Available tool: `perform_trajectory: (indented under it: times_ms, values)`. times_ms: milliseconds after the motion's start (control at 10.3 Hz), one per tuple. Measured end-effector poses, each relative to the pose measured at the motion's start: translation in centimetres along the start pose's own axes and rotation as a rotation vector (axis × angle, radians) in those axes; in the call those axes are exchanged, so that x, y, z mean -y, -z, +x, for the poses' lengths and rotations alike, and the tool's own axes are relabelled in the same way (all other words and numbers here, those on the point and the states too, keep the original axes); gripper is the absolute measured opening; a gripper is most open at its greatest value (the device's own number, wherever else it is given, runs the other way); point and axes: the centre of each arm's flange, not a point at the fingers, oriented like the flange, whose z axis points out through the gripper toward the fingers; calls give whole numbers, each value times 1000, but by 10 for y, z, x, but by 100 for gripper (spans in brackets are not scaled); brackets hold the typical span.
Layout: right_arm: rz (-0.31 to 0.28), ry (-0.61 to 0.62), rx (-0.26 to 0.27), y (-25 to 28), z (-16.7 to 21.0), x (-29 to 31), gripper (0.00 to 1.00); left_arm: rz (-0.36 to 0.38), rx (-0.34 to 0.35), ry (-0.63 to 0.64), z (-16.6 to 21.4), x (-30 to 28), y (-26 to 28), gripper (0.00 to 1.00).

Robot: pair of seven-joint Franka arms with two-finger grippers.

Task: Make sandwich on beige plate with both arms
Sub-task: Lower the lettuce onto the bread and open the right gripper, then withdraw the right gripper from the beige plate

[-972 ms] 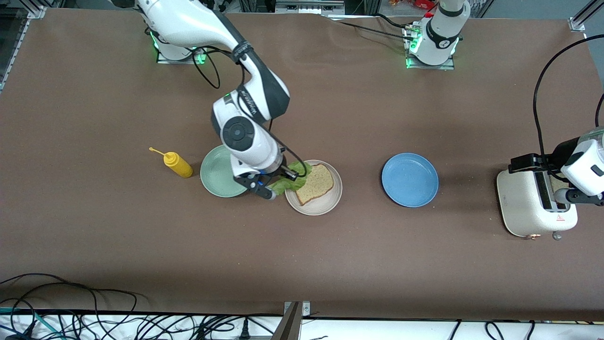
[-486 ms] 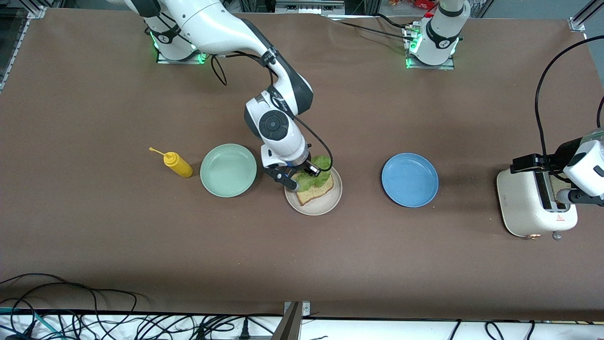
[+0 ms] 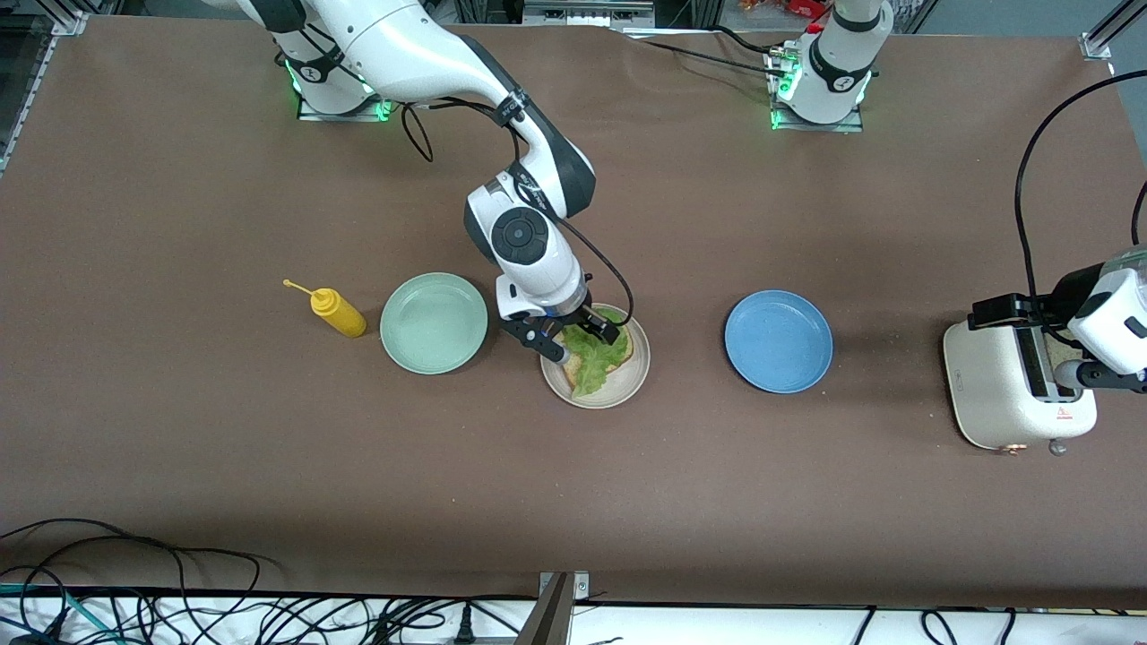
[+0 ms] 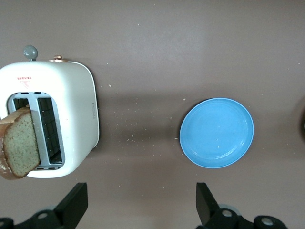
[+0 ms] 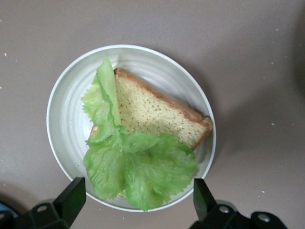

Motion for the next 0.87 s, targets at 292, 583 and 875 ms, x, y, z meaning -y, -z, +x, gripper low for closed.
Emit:
perform_trajectory:
  times_ms: [292,583,875]
  values:
    - [1,-26,-44,34,30,-2,100,0,0,0,0,0,0,100]
    - [-93,-35,-72,91,77,-24,100,0,0,0,0,0,0,100]
    - [-245,60,-43,138,122,-64,100,0,0,0,0,0,0,100]
